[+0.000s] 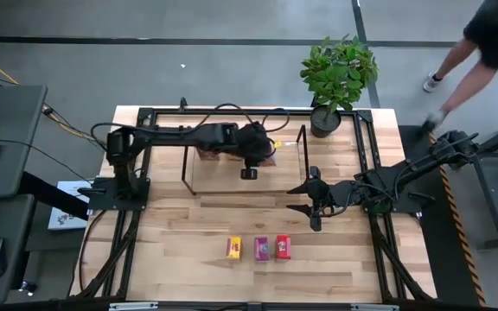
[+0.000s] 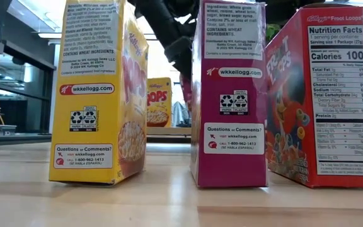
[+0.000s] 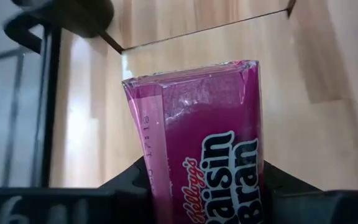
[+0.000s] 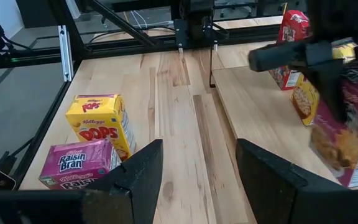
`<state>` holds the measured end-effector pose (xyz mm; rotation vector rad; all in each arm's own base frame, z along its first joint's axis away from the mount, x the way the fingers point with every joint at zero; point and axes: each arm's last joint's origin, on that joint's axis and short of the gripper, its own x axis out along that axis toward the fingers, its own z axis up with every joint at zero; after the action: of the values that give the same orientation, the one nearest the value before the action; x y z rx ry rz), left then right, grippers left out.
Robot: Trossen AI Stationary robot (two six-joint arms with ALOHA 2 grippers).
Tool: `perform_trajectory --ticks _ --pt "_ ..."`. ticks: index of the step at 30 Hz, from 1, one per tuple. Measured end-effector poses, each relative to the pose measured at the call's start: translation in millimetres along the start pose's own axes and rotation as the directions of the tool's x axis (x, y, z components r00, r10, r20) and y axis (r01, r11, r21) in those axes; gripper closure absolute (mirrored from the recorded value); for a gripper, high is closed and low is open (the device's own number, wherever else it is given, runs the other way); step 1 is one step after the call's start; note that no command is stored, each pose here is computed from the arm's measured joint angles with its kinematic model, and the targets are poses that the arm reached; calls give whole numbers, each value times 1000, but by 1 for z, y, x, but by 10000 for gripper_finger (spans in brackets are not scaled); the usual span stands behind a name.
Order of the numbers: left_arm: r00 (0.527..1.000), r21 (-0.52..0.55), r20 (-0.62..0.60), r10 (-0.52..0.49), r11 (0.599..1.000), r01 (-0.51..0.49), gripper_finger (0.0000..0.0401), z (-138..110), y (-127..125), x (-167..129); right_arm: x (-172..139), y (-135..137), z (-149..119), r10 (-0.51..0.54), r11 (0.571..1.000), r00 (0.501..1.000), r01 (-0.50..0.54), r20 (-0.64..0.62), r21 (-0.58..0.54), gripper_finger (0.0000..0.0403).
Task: Stack cereal on shelf
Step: Put the purple cereal box on the shelf
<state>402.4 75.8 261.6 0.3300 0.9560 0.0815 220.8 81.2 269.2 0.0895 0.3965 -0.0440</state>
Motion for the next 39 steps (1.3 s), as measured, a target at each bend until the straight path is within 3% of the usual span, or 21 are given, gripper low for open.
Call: perform_trajectory --ticks 5,9,19,27,39 --pt "995 139 -68 72 988 -62 277 5 6 5 0 0 0 0 1000 1000 0 0 9 208" --pt "995 172 -77 58 984 -44 277 4 9 6 0 0 0 0 1000 1000 0 0 12 208" --pt "997 80 -69 25 997 -19 277 -2 23 7 0 0 0 0 1000 1000 0 0 12 208" --pt "992 64 -128 9 998 -1 277 -10 24 24 0 -1 0 -28 999 1000 28 8 31 208" --pt "993 65 -112 26 998 -19 270 -9 24 29 0 -2 0 -52 997 999 51 14 54 208"
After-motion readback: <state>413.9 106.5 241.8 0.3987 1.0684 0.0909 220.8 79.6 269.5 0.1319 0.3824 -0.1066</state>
